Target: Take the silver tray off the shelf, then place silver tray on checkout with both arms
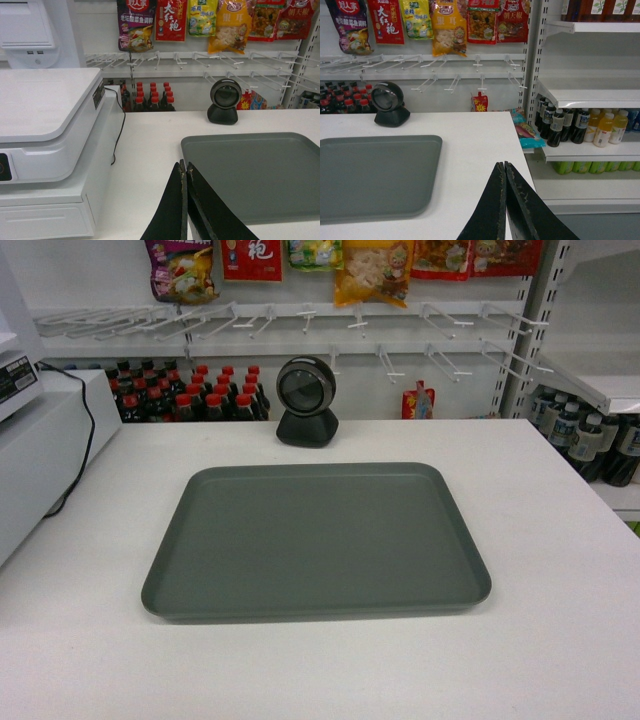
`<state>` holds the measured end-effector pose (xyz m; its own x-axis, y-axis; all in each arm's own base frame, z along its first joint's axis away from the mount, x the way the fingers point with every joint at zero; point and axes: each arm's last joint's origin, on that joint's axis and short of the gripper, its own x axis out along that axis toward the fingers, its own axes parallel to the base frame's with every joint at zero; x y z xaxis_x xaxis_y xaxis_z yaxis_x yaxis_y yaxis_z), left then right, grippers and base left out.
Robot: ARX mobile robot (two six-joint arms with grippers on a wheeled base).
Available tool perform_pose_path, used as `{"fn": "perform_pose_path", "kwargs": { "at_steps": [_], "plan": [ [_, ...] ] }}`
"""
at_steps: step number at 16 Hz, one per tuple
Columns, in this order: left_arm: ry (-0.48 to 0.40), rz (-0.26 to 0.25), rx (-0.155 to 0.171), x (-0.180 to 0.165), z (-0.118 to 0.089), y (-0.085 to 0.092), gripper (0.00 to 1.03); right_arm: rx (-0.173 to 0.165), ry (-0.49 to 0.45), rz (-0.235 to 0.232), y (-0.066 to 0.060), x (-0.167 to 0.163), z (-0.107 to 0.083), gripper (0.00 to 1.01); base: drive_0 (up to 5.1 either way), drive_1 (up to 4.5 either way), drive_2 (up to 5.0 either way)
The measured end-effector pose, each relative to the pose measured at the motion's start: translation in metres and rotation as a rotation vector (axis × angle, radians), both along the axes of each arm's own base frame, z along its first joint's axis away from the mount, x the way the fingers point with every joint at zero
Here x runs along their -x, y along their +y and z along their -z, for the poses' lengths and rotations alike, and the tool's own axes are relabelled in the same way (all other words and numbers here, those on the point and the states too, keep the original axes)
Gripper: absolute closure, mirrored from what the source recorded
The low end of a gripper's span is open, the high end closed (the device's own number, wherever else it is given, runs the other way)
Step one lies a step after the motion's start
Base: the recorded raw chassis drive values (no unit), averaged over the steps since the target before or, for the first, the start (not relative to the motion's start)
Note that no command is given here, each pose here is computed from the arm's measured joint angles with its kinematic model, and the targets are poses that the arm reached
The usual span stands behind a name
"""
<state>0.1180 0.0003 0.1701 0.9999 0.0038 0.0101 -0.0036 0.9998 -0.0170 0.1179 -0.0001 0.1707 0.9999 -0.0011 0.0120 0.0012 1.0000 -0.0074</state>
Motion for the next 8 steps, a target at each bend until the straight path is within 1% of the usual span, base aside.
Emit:
{"fn": "perform_pose_path", "kwargs": {
  "at_steps": [8],
  "plan": [
    [-0.002, 0.0, 0.0, 0.0092, 0.0003, 0.0, 1.02, 0.0, -0.002, 0.0, 0.0, 0.0091, 0.0003, 0.99, 0.0, 0.0, 0.0]
  ]
}}
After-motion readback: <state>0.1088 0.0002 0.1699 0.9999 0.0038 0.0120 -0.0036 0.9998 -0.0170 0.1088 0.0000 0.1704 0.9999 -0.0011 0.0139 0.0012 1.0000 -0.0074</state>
